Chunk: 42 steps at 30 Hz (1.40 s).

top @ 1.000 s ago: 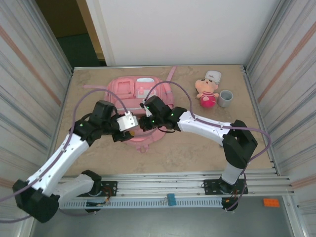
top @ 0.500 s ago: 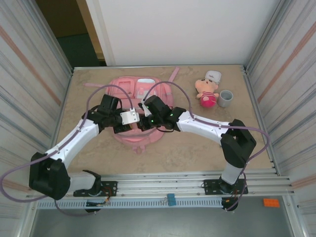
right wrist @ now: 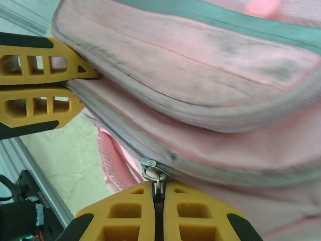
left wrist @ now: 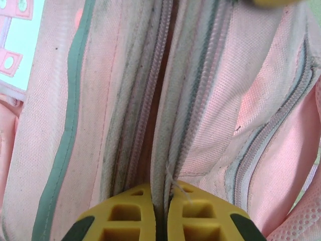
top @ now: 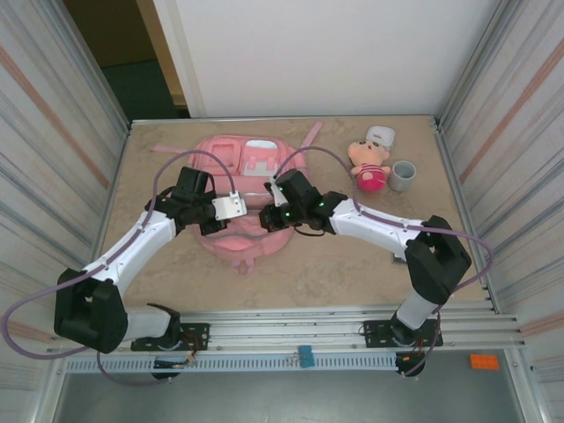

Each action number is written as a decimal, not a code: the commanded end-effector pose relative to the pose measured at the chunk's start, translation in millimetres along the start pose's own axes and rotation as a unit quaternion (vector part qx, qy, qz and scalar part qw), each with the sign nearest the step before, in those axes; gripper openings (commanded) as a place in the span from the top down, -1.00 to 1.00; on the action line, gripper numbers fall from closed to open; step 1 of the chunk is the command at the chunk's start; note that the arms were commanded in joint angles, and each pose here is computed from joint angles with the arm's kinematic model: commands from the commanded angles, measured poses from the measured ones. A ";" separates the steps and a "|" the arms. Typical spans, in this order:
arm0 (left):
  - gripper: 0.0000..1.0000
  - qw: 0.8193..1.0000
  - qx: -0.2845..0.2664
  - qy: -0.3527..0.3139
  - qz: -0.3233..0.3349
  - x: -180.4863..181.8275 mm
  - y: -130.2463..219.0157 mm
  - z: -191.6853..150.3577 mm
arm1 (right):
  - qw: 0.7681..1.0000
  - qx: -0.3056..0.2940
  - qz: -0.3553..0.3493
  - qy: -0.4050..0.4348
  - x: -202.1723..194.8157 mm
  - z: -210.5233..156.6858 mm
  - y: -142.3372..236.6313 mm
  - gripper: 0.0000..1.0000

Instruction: Pack books, pencil case, and school supplies into a backpack

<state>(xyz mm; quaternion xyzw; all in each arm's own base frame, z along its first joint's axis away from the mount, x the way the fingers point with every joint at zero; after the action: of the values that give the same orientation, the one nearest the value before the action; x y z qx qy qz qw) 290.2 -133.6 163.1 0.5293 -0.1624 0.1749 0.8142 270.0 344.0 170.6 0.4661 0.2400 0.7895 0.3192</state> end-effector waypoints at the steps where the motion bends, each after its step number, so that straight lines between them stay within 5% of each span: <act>1: 0.94 0.996 0.071 0.002 0.046 17.9 11.0 -25.2 | 1.000 0.014 -0.018 -0.018 -22.5 -3.5 23.5 1.00; 10: 0.83 0.994 0.098 -0.002 0.052 16.2 12.5 -33.5 | 0.999 0.018 -0.011 -0.041 -44.6 3.5 30.9 1.00; 13: 0.59 0.995 0.087 0.007 0.054 17.3 17.0 -28.7 | 0.999 0.020 -0.009 -0.039 -42.5 3.3 30.3 1.00; 17: 0.01 0.999 -0.010 0.009 0.035 1.0 36.0 11.7 | 0.999 0.022 0.017 -0.024 -26.6 1.9 28.9 1.00; 21: -0.22 0.992 -0.117 0.032 0.044 -7.5 59.5 51.6 | 0.999 0.019 0.032 -0.003 -8.3 3.9 31.6 1.00; 25: -0.29 0.986 -0.152 0.037 0.060 -0.4 64.3 69.8 | 0.999 0.017 0.043 0.008 1.9 6.2 33.4 1.00; 42: -0.31 0.994 -0.111 0.023 -0.008 -9.0 -4.3 85.0 | 0.997 0.019 0.068 0.014 13.4 5.0 35.5 1.00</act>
<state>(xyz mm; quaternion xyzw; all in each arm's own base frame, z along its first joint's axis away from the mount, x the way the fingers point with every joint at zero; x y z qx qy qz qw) 267.4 -206.6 180.8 0.4453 -0.1424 0.1434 0.8723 271.0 318.3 167.2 0.4945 0.2508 0.7766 0.2992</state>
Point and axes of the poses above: each hand's point on the last joint's axis, 136 mm out from that joint toward the fingers, its own y axis back along the fingers, its own x axis along the line the jaws close on, z = x × y, the point moved 3 cm from there along y, back along the fingers, and after that the axes turned 7 degrees about -y, right-handed, at the moved point
